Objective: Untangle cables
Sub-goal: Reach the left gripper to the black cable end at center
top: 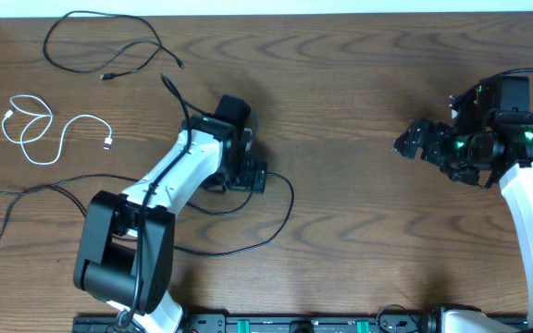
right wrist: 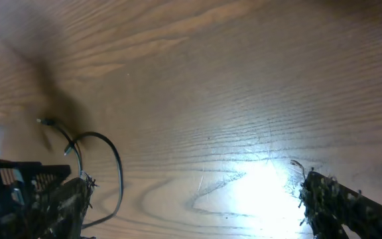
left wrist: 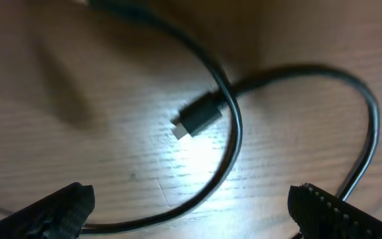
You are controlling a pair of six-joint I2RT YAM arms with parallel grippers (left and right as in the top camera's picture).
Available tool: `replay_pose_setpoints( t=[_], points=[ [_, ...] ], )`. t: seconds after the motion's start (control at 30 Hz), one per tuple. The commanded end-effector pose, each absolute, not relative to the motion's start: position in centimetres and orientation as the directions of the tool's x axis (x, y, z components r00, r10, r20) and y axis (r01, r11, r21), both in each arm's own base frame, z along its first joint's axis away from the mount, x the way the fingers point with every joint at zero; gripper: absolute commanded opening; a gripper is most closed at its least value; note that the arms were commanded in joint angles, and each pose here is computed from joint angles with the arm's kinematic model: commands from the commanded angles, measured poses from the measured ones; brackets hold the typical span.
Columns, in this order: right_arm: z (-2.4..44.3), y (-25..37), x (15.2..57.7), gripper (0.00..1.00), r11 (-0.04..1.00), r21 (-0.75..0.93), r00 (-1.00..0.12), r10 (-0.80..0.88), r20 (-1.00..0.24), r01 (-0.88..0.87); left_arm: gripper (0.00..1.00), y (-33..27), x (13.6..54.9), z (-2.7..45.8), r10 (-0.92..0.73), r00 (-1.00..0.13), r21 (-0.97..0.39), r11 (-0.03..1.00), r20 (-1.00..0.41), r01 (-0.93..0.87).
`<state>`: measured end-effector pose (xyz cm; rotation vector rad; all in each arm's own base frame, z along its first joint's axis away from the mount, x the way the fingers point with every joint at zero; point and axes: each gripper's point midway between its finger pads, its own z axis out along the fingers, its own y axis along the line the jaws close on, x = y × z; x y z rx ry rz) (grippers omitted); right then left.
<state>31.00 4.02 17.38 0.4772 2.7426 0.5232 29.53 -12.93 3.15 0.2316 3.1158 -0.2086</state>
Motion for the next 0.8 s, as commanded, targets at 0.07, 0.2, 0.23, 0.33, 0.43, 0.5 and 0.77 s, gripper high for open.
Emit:
replay_pose_setpoints(
  t=[0.07,0.2,0.23,0.33,0.43,0.5,0.77],
  points=[
    [17.3,4.3,30.9,0.99,0.874,0.407,-0.899,0.376,-0.226,0.263,0.98,-14.5,28.4,1.9,0.195,-0.981,-0.166,0.967,-0.016,0.195],
    [17.2,4.3,30.7,0.99,0.874,0.405,-0.901,0.376,-0.218,0.267,0.98,-15.2,27.7,0.8,0.225,-0.974,-0.169,0.959,-0.029,0.227],
    [17.1,4.3,30.6,0.99,0.874,0.404,-0.902,0.376,-0.214,0.269,0.99,-15.4,27.4,0.5,0.234,-0.972,-0.170,0.957,-0.028,0.235],
    [17.1,4.4,30.5,0.99,0.874,0.402,-0.903,0.376,-0.208,0.271,0.98,-15.9,26.8,0.0,0.259,-0.965,-0.160,0.952,-0.028,0.261],
    [17.1,4.4,30.5,0.99,0.874,0.403,-0.902,0.376,-0.210,0.271,0.96,-16.2,26.7,0.0,0.274,-0.961,-0.151,0.949,-0.034,0.276],
    [17.1,4.4,30.5,0.99,0.874,0.403,-0.903,0.376,-0.209,0.271,0.95,-16.5,26.3,0.0,0.288,-0.957,-0.151,0.946,-0.028,0.289],
    [17.1,4.4,30.6,0.99,0.874,0.403,-0.902,0.376,-0.211,0.270,0.95,-18.8,24.2,-0.1,0.438,-0.898,-0.131,0.890,-0.022,0.437]
  ],
)
